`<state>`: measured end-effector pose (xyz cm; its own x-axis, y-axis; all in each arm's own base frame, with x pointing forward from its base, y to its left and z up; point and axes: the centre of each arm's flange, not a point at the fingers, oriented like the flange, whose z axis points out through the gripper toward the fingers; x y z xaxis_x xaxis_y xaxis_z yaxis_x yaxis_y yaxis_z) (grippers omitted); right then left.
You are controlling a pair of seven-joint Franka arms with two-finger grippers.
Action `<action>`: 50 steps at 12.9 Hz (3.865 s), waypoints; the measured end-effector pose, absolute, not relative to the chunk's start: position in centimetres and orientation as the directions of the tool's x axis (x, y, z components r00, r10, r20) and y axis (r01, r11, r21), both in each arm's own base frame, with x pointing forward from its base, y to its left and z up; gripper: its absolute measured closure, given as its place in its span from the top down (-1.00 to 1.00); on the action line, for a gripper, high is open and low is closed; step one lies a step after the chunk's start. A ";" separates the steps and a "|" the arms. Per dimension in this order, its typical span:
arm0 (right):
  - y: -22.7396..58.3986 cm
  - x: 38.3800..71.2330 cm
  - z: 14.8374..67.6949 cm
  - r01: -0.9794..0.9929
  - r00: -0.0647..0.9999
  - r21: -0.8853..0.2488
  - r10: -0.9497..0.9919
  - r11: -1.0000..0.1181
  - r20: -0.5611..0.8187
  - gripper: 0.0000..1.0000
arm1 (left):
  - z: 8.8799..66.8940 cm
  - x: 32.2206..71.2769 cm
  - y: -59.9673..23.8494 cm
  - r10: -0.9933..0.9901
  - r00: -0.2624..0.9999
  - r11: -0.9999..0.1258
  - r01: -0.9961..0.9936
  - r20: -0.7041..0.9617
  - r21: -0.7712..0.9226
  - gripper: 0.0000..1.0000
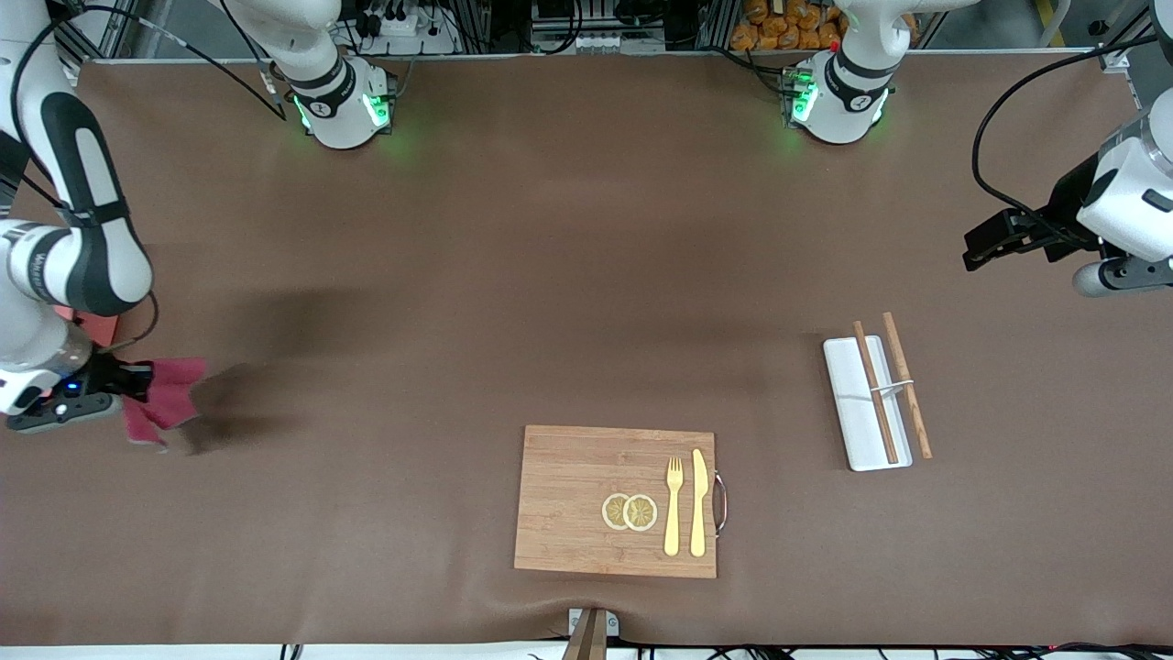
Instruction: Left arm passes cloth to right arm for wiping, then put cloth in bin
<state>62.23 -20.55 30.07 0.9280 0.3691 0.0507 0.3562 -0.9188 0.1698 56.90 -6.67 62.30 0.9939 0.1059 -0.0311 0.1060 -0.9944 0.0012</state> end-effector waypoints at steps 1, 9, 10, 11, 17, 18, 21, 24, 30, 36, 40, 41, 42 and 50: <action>-20.5 62.3 30.1 0.374 0.921 0.176 0.387 -0.911 0.044 -0.90 | 62.4 56.8 -6.8 0.103 0.994 -0.995 0.103 -0.028 0.002 1.00; -0.6 63.2 22.2 0.067 0.997 0.088 0.068 -0.994 0.018 -0.90 | 62.8 56.6 -7.0 0.100 0.995 -0.995 0.100 -0.021 0.003 1.00; 3.2 62.9 22.1 0.015 1.000 0.086 0.016 -0.996 0.014 -0.90 | 62.8 56.6 -7.0 0.100 0.995 -0.995 0.100 -0.021 0.003 1.00; 7.0 62.5 22.2 -0.040 0.999 0.084 -0.040 -0.996 0.011 -0.90 | 62.8 56.6 -7.0 0.100 0.995 -0.995 0.100 -0.021 0.003 1.00; 23.4 59.2 27.0 -0.239 0.971 0.080 -0.239 -0.968 0.008 -0.90 | 62.8 56.6 -7.0 0.100 0.995 -0.995 0.100 -0.022 0.003 1.00; 22.9 59.8 28.7 -0.244 0.970 0.091 -0.244 -0.965 0.010 -0.90 | 62.8 56.6 -7.0 0.100 0.995 -0.995 0.100 -0.022 0.003 1.00; 18.2 61.6 34.1 -0.173 0.985 0.098 -0.171 -0.980 0.022 -0.90 | 62.8 56.6 -7.0 0.100 0.995 -0.995 0.100 -0.023 0.003 1.00; 7.1 63.7 36.1 -0.016 1.000 0.082 -0.016 -0.997 0.009 -0.90 | 62.8 56.6 -7.0 0.101 0.995 -0.995 0.101 -0.023 0.003 1.00; -19.2 62.0 38.0 0.261 0.965 0.076 0.260 -0.962 -0.032 -0.90 | 62.7 56.7 -6.5 0.099 0.995 -0.995 0.099 -0.025 0.002 1.00; -39.2 53.9 44.6 0.401 0.916 0.071 0.397 -0.913 -0.065 -0.90 | 62.6 56.7 -6.5 0.098 0.995 -0.995 0.098 -0.026 0.002 1.00; -48.4 50.0 35.3 0.446 0.895 0.060 0.445 -0.893 -0.038 -0.90 | 62.6 56.7 -6.5 0.098 0.995 -0.995 0.098 -0.026 0.002 1.00; -49.9 49.4 31.7 0.452 0.892 0.055 0.452 -0.890 -0.026 -0.90 | 62.6 56.7 -6.5 0.098 0.995 -0.995 0.098 -0.026 0.002 1.00; -50.8 49.0 28.1 0.450 0.893 0.043 0.450 -0.892 -0.017 -0.90 | 62.6 56.7 -6.5 0.098 0.995 -0.995 0.098 -0.026 0.002 1.00; -50.8 49.8 25.0 0.434 0.901 -0.039 0.434 -0.900 0.011 0.31 | 62.6 56.7 -6.5 0.098 0.995 -0.995 0.098 -0.026 0.002 1.00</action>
<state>49.85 -50.83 24.95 0.9007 0.4343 0.0108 0.4344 -0.8999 -0.0387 56.65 -6.53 62.58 0.9948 0.0979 -0.0264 0.0980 -0.9952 0.0020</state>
